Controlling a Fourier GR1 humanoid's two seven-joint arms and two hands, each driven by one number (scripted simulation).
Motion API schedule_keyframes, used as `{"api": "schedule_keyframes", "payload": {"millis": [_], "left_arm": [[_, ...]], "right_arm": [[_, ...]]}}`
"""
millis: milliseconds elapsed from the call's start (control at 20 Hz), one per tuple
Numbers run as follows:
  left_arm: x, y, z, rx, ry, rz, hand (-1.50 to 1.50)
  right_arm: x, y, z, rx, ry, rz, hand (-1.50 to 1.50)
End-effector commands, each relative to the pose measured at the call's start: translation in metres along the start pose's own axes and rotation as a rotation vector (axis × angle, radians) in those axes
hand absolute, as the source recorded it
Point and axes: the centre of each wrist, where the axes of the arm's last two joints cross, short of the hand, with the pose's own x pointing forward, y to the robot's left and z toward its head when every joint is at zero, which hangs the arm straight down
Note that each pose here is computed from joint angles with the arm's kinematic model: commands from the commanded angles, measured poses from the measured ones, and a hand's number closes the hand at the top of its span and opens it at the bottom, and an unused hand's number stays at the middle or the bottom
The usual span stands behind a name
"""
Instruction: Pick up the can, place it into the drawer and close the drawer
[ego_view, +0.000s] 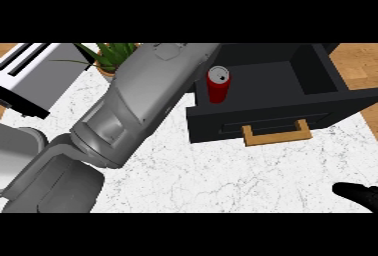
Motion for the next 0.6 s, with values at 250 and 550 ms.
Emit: {"api": "schedule_keyframes", "payload": {"millis": [250, 550], "left_arm": [[0.018, -0.004, 0.001, 0.001, 0.022, 0.093, -1.50], [0.007, -0.001, -0.001, 0.022, -0.030, 0.074, -1.50]], "right_arm": [[-0.007, 0.019, -0.025, 0.087, -0.069, 0.322, -1.50], [-0.033, 0.063, -0.041, 0.162, -0.109, 0.469, -1.50]]}}
